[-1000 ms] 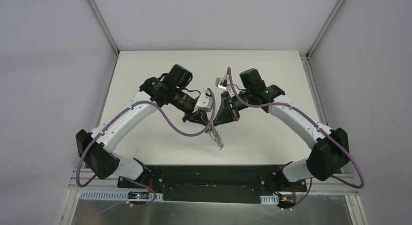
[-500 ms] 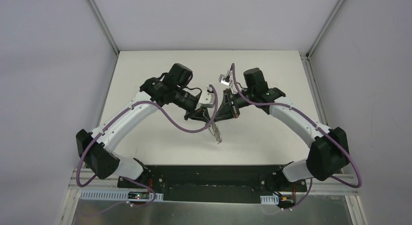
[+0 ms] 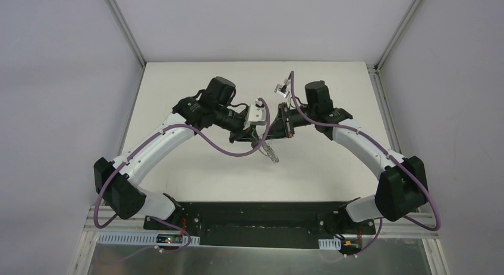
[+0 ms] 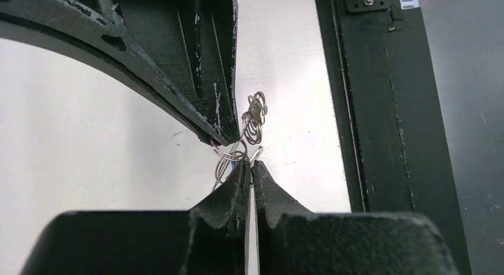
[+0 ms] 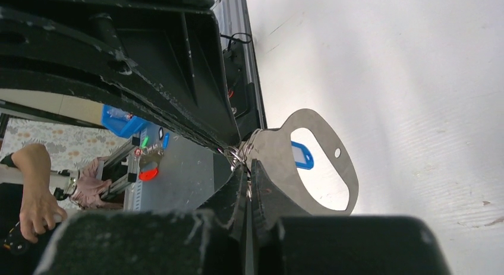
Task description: Put the keys on the keyring
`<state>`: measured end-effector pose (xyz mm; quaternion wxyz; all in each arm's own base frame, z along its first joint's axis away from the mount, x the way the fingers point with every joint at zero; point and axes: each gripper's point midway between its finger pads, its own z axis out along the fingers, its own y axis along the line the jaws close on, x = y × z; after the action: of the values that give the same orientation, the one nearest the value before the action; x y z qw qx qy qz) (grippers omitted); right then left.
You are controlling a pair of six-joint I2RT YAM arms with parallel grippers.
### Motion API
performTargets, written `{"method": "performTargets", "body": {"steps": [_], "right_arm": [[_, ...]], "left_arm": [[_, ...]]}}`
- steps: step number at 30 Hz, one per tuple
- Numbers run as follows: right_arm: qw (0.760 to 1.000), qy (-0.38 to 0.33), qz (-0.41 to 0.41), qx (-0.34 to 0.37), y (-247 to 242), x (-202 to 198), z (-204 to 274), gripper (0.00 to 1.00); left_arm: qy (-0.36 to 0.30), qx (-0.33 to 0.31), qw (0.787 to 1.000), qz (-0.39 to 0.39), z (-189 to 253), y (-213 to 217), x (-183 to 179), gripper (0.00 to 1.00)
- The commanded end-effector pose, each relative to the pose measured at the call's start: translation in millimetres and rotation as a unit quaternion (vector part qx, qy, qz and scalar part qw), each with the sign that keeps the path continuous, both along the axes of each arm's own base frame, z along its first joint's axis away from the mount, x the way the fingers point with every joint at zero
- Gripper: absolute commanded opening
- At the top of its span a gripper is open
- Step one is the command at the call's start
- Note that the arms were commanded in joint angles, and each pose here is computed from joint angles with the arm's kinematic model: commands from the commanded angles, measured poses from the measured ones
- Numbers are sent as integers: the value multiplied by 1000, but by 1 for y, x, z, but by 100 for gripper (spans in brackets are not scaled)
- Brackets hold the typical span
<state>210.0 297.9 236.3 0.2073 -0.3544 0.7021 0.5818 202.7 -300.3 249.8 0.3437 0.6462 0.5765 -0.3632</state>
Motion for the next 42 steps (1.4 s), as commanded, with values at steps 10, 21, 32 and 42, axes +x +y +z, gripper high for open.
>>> {"method": "performTargets", "body": {"steps": [10, 21, 32, 42], "right_arm": [[995, -71, -54, 36, -3, 24, 35, 0], [988, -151, -14, 36, -12, 14, 40, 0], [979, -200, 16, 46, -16, 4, 50, 0], [981, -187, 13, 52, -18, -1, 55, 0]], "left_arm": [[7, -6, 999, 51, 5, -2, 6, 20], [17, -7, 996, 85, 17, 13, 5, 37], [120, -77, 982, 127, 38, -10, 26, 37], [190, -105, 970, 113, 34, -26, 24, 28]]}}
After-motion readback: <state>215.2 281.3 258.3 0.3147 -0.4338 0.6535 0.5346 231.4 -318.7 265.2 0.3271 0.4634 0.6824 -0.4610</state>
